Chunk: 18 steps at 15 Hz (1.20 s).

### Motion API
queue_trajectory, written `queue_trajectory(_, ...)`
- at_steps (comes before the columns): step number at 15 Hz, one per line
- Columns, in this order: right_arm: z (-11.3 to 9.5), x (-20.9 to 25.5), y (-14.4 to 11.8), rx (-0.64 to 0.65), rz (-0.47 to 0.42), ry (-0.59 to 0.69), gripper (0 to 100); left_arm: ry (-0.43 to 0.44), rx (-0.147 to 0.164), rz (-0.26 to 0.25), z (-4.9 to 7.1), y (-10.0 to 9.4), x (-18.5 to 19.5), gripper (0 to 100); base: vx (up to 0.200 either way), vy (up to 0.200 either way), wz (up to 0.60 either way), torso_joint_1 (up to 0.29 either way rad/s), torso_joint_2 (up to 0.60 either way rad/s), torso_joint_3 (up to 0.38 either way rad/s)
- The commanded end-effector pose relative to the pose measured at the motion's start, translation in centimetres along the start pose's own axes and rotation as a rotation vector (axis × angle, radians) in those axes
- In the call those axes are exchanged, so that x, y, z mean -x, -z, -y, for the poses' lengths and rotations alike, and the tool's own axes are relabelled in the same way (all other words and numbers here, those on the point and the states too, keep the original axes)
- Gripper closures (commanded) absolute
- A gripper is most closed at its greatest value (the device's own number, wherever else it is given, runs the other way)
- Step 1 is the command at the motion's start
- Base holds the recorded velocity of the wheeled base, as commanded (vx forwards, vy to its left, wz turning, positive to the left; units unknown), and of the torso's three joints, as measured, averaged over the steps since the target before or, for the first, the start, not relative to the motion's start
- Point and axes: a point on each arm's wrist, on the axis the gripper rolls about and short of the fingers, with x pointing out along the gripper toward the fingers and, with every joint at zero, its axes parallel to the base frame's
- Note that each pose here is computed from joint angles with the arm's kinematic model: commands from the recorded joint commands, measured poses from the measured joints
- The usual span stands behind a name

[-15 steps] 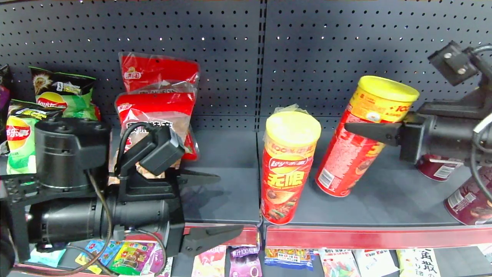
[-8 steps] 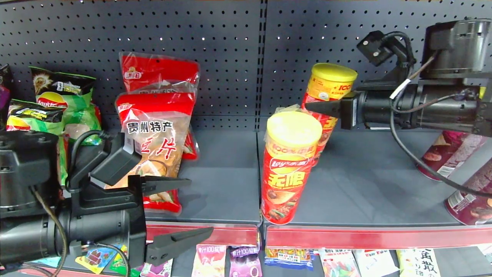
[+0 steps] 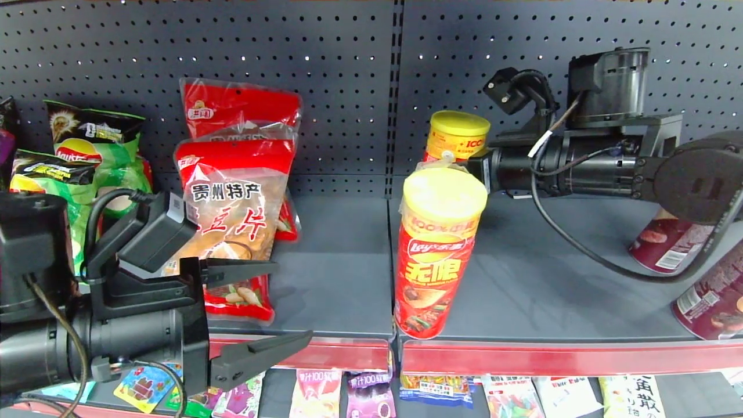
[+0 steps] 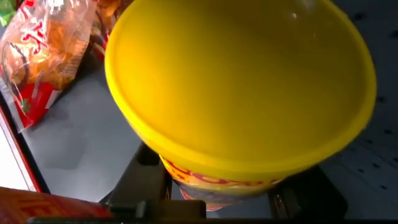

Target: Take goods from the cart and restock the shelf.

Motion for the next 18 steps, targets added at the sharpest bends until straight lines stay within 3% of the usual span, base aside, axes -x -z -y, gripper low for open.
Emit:
queue_trajectory(1,-0.2,-0.3,0.1,0.000,-0.003,-0.007,100,0.001,0.004,-0.004,0.0,0.1,0.0,0,0.000,0.000,0.00,0.000,0.00,0.000)
queue_trajectory(9,-0.5,-1.2,0.4,-0.006,-0.015,-0.019,100,0.001,0.024,-0.005,0.0,0.1,-0.1,0,0.000,0.000,0.00,0.000,0.00,0.000)
queue_trajectory(10,-0.6,-1.0,0.4,-0.006,-0.017,-0.016,0,0.002,0.025,-0.008,-0.1,0.2,-0.1,0,0.000,0.000,0.00,0.000,0.00,0.000)
queue_trajectory(18,-1.5,3.6,1.8,-0.018,-0.054,0.056,0,0.007,0.033,-0.018,-0.3,0.3,-0.5,0,0.000,0.000,0.00,0.000,0.00,0.000)
